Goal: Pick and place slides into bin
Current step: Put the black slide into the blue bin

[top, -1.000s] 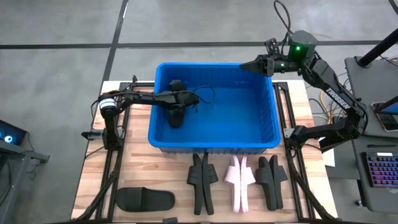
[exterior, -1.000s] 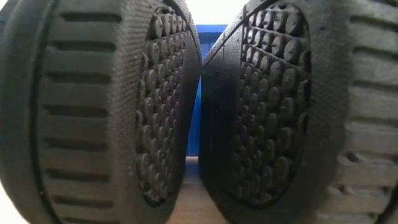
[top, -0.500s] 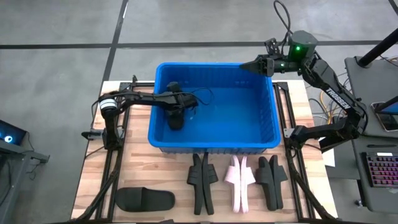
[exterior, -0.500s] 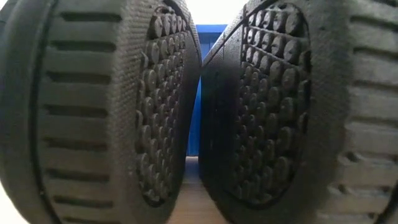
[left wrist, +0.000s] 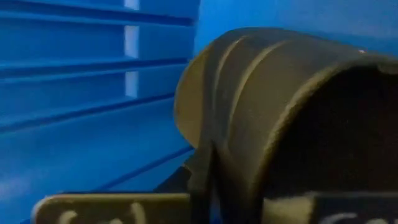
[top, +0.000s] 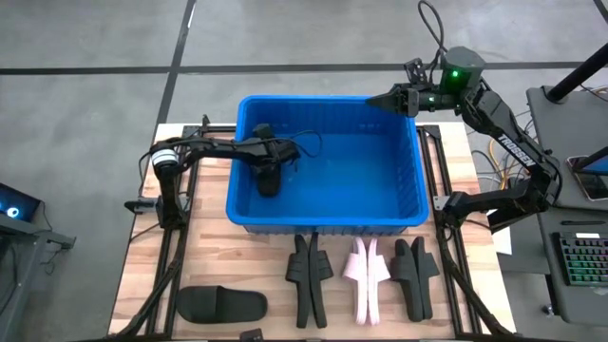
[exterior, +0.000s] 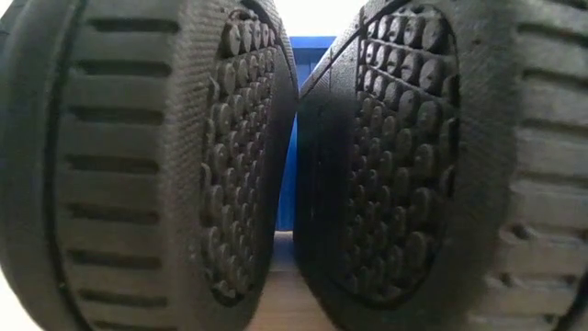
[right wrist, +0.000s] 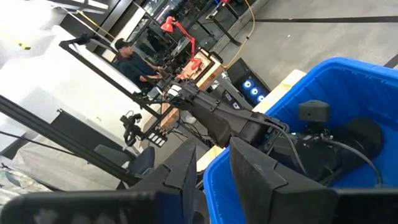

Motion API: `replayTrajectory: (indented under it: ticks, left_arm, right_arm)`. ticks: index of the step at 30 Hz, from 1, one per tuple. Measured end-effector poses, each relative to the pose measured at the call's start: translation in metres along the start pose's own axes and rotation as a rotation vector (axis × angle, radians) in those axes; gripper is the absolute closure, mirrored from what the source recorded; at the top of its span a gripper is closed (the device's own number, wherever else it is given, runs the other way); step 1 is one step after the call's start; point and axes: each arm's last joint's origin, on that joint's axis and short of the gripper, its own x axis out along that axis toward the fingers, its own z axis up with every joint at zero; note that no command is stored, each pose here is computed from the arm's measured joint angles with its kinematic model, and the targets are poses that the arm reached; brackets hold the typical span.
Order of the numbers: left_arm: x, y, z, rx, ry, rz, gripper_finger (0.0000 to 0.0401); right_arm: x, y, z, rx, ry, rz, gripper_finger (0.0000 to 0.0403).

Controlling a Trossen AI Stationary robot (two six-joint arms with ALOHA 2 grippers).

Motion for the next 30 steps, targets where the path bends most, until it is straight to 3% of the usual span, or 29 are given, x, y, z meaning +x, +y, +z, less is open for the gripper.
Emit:
replayTrajectory:
  ticks: [4, 12, 17, 23, 30]
  left_arm:
    - [0.002, -0.001, 0.000, 0.014, -0.022, -0.105, 0.0303]
    - [-0.005, 0.005, -0.002, -0.006, -0.059, -0.194, 0.0159]
    - [-0.011, 0.013, -0.006, -0.017, -0.091, -0.309, 0.0093]
    - [-0.020, 0.019, -0.012, 0.010, -0.070, -0.390, 0.0054]
    - [-0.031, 0.028, -0.008, 0.102, -0.120, -0.447, 0.0051]
  right_arm:
    - [0.000, 0.000, 0.000, 0.000, 0.000, 0.000, 0.0320]
    - [0.000, 0.000, 0.000, -0.019, 0.002, -0.002, 0.0318]
    - [0.000, 0.000, 0.000, -0.024, 0.003, -0.002, 0.0313]
    - [0.000, 0.000, -0.001, -0.044, 0.005, -0.003, 0.0313]
    - [0.000, -0.001, -0.001, -0.055, 0.005, -0.004, 0.0321]
